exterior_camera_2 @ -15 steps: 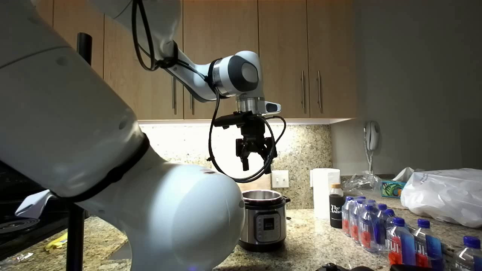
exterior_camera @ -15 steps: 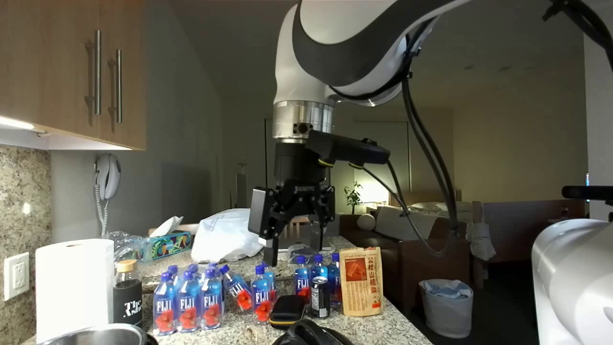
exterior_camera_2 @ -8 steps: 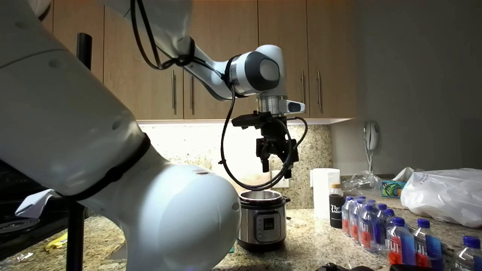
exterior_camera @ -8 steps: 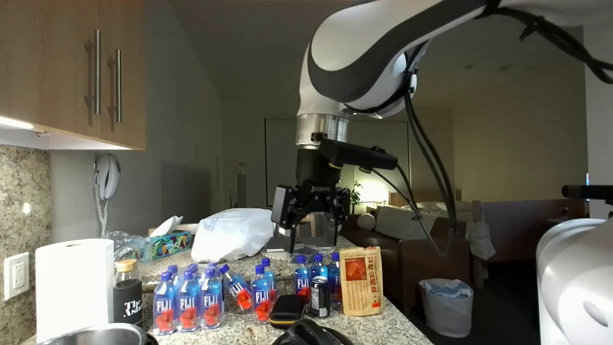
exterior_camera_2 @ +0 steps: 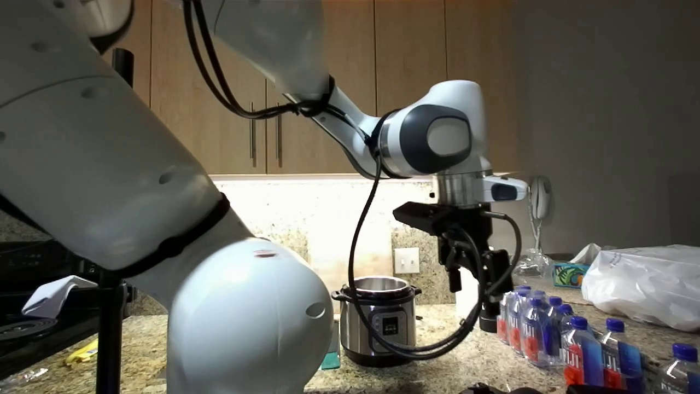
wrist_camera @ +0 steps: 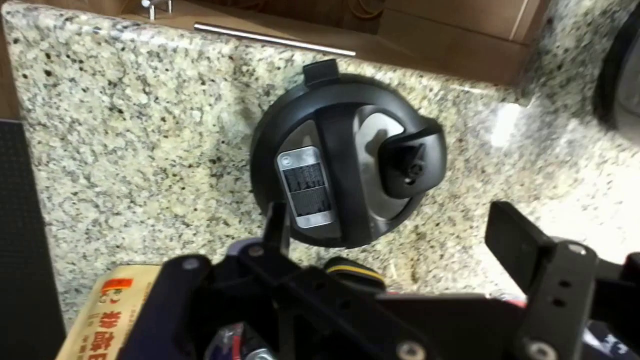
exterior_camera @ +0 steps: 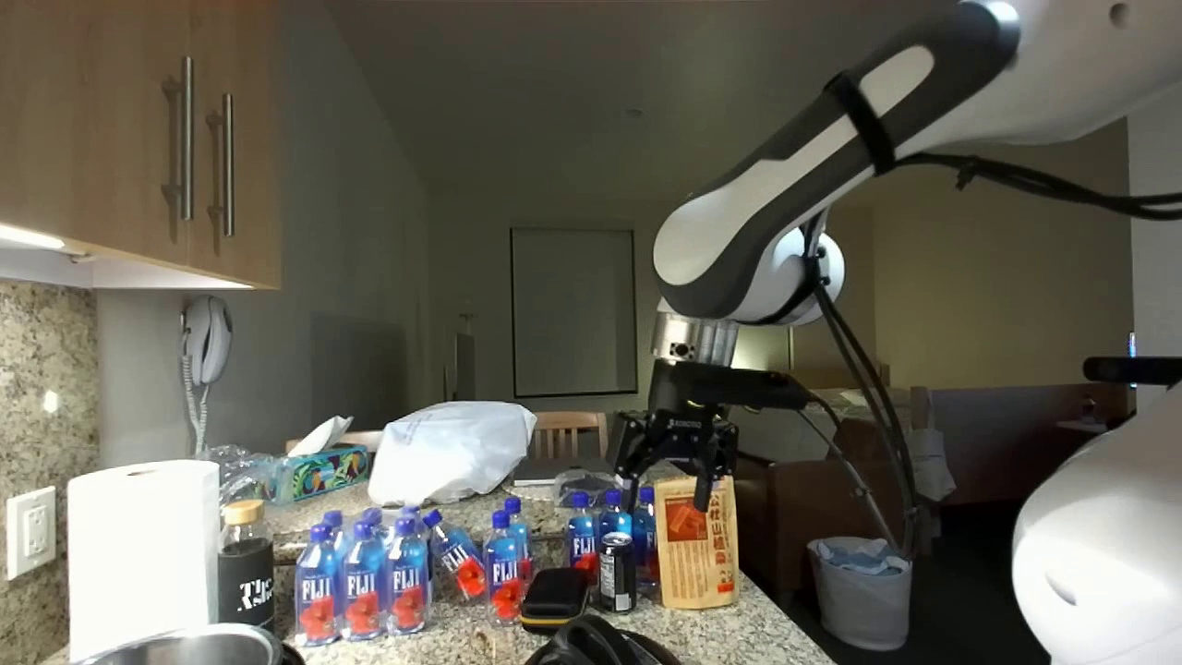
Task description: Put the black lid on the rice cooker.
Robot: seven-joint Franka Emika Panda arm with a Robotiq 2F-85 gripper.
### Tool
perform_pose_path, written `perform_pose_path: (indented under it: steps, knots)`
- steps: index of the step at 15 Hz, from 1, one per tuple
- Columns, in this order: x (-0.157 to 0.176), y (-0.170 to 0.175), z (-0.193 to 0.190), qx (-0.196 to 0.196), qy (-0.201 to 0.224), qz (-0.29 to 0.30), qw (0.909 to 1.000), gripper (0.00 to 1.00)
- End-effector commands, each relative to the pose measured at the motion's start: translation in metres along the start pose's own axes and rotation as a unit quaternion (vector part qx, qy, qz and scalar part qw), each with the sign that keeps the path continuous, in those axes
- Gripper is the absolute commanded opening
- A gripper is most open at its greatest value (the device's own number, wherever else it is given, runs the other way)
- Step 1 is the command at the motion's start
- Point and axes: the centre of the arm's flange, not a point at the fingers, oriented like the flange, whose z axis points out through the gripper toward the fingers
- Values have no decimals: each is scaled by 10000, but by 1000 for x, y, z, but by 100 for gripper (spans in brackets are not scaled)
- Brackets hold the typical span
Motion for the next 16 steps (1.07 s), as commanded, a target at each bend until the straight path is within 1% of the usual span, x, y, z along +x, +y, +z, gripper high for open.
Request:
perform_pose_path:
  steps: [1, 3, 7, 8, 9, 12, 13, 16]
  knots:
    - [7, 14, 9, -52, -41, 206, 9998, 100]
    - [15, 29, 23, -127, -163, 434, 9988, 100]
    - [18, 30, 26, -148, -202, 466, 9986, 100]
    - [22, 30, 26, -93, -195, 464, 9987, 100]
    - [38, 31, 29, 8, -252, 531, 9983, 100]
    - [64, 33, 39, 180, -386, 700, 9966, 100]
    - [75, 32, 45, 157, -468, 720, 9962, 100]
    - [92, 28, 67, 253, -839, 674, 9939, 100]
